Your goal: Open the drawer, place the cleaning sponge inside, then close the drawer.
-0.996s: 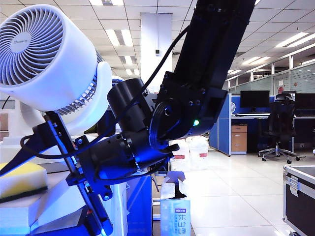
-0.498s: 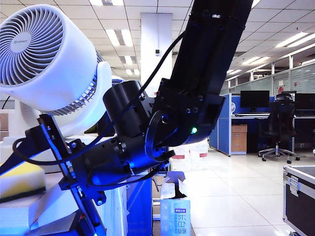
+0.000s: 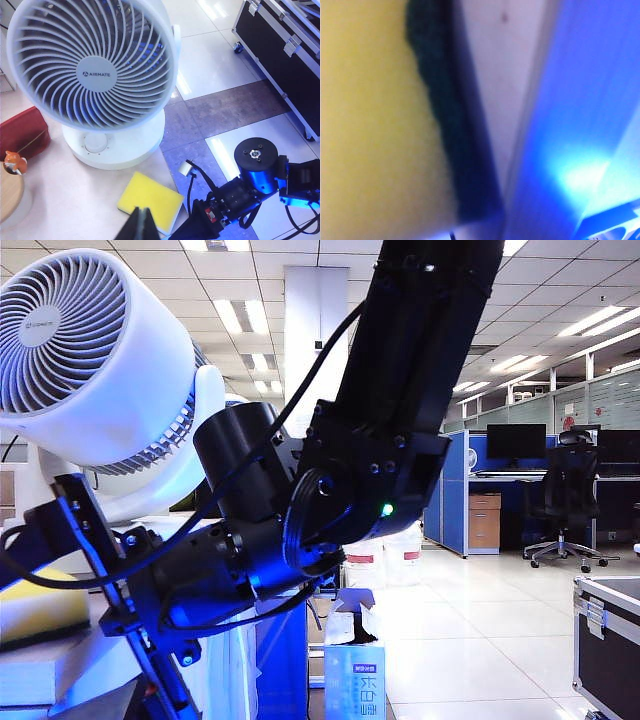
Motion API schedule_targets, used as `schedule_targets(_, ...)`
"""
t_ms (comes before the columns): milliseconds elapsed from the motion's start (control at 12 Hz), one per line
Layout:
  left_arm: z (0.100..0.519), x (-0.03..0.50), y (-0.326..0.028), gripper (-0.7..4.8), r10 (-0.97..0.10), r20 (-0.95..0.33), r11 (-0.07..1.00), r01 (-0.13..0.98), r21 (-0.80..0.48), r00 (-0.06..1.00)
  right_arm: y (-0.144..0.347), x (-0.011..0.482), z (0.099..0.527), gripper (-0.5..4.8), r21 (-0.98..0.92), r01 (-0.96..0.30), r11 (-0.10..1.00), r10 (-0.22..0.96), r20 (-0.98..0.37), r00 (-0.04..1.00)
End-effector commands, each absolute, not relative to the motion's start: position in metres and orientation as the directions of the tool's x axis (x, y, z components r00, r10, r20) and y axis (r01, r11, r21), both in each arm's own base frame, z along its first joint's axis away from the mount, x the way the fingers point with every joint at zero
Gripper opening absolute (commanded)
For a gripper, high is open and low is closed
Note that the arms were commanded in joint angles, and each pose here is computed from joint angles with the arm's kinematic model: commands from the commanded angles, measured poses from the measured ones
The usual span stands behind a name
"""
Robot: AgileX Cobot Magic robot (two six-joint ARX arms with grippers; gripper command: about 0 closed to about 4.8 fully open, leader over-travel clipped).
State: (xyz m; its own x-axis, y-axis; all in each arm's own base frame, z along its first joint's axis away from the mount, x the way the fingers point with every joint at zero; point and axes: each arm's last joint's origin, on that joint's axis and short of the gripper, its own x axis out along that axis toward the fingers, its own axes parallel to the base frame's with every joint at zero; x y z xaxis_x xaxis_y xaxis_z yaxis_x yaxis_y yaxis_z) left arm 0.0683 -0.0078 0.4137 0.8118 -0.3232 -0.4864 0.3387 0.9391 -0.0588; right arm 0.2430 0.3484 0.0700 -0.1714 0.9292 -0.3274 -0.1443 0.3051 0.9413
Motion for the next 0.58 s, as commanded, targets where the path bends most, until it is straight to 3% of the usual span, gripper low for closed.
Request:
schedule_targets(83, 0.415, 0.068, -0.008, -0.05, -0.327, -0.481, 0.937, 0.344, -0.055, 0.814, 0.362, 0.234, 0.089, 4.79, 0.955, -0.242, 0.173, 0.95, -0.227, -0.213)
schedule_targets(581, 0.414, 0.068, -0.008, -0.05, -0.326, -0.486, 0.938, 0.343, -0.057, 0.811, 0.377, 0.209, 0.095, 4.79, 0.956, -0.267, 0.124, 0.935, -0.202, -0.291)
